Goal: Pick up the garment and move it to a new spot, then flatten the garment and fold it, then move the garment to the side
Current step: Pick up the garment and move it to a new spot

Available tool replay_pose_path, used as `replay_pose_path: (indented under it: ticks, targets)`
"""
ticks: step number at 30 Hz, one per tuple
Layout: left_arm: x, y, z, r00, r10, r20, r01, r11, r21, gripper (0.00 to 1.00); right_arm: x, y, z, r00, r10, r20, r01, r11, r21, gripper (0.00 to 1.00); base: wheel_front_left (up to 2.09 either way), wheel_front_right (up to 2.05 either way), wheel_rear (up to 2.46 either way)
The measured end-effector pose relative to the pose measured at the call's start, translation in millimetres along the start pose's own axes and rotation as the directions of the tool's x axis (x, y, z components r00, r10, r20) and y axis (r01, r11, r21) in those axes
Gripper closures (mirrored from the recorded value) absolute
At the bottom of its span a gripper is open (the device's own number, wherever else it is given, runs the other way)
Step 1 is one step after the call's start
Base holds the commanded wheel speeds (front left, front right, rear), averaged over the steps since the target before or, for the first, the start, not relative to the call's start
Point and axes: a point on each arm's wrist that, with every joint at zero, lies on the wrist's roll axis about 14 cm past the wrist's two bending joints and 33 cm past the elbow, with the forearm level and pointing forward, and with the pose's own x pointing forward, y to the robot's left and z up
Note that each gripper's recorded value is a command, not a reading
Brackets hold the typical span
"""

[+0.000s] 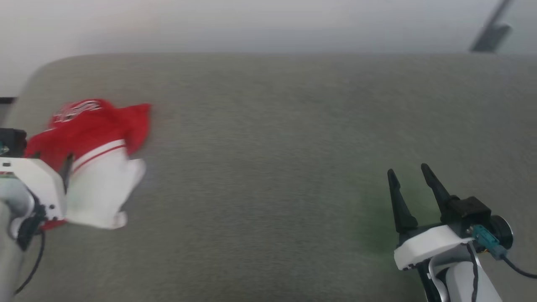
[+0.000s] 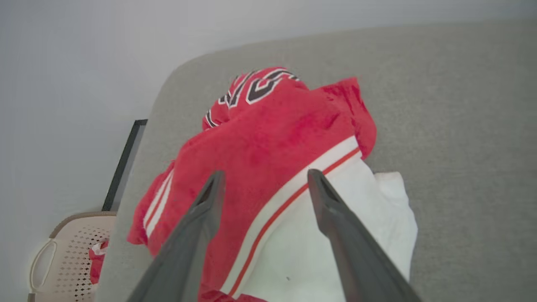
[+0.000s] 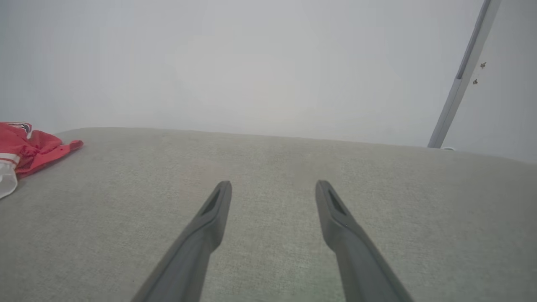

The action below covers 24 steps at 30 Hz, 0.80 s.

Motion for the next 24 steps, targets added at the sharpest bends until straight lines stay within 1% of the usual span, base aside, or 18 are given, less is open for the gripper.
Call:
replay_pose_path:
  ticks: [2, 5, 6, 8, 9, 18, 24]
  targets:
    - [11, -7, -11, 0.996, -0.023, -0.081, 0.023, 1.0, -0.005, 0.0, -4, -10, -4, 1.0, -0.029, -0.012, 0.028, 1.0, -0.002, 0.0, 0.0, 0.0, 0.0]
    - [27, -7, -17, 0.986, -0.032, -0.161, 0.034, 0.999, 0.011, 0.0, -7, -23, -8, 0.998, -0.064, -0.023, 0.064, 0.998, 0.001, 0.0, 0.0, 0.0, 0.0]
    - [32, -7, -22, 0.98, -0.035, -0.195, 0.035, 0.999, -0.003, 0.0, -6, -26, -9, 0.997, -0.073, -0.027, 0.074, 0.997, 0.002, 0.0, 0.0, 0.0, 0.0]
    - [40, -16, -38, 0.957, -0.057, -0.285, 0.054, 0.998, -0.017, 0.0, -7, -35, -14, 0.994, -0.098, -0.04, 0.098, 0.995, -0.001, 0.0, 0.0, 0.0, 0.0]
    - [49, -28, -53, 0.93, -0.086, -0.358, 0.075, 0.996, -0.042, 0.0, -9, -43, -22, 0.991, -0.118, -0.061, 0.118, 0.993, -0.004, 0.0, 0.0, 0.0, 0.0]
    - [85, -39, -84, 0.858, -0.105, -0.503, 0.075, 0.994, -0.078, 0.0, 3, -63, -41, 0.982, -0.159, -0.098, 0.158, 0.987, -0.022, 0.0, 0.0, 0.0, 0.0]
    - [94, -44, -101, 0.801, -0.126, -0.585, 0.061, 0.99, -0.129, 0.0, 10, -65, -52, 0.981, -0.156, -0.119, 0.153, 0.988, -0.029, 0.0, 0.0, 0.0, 0.0]
